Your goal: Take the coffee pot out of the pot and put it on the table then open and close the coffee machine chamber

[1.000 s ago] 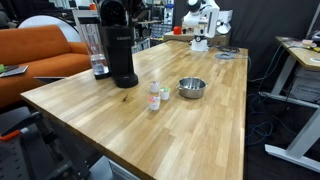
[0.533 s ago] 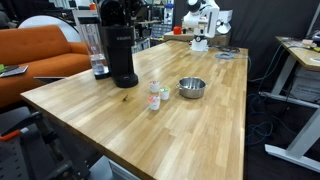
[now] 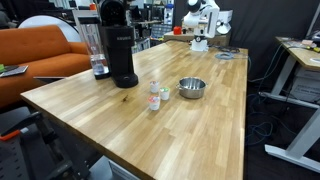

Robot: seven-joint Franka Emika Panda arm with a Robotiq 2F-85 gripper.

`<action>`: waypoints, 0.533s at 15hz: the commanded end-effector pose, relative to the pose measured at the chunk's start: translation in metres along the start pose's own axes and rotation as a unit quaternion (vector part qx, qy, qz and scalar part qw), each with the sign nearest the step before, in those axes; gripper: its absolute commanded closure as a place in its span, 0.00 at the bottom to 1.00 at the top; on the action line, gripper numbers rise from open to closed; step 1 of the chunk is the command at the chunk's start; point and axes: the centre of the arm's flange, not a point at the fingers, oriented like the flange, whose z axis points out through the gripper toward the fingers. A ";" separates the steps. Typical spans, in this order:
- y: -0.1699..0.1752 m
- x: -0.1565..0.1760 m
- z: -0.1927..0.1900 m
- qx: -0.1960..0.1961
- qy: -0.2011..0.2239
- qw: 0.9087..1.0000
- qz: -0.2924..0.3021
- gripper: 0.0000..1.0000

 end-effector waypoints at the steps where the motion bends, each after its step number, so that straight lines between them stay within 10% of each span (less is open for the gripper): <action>1: -0.010 0.007 -0.007 0.039 0.022 0.999 -0.018 1.00; 8: -0.024 0.016 -0.020 0.083 0.055 0.994 -0.036 1.00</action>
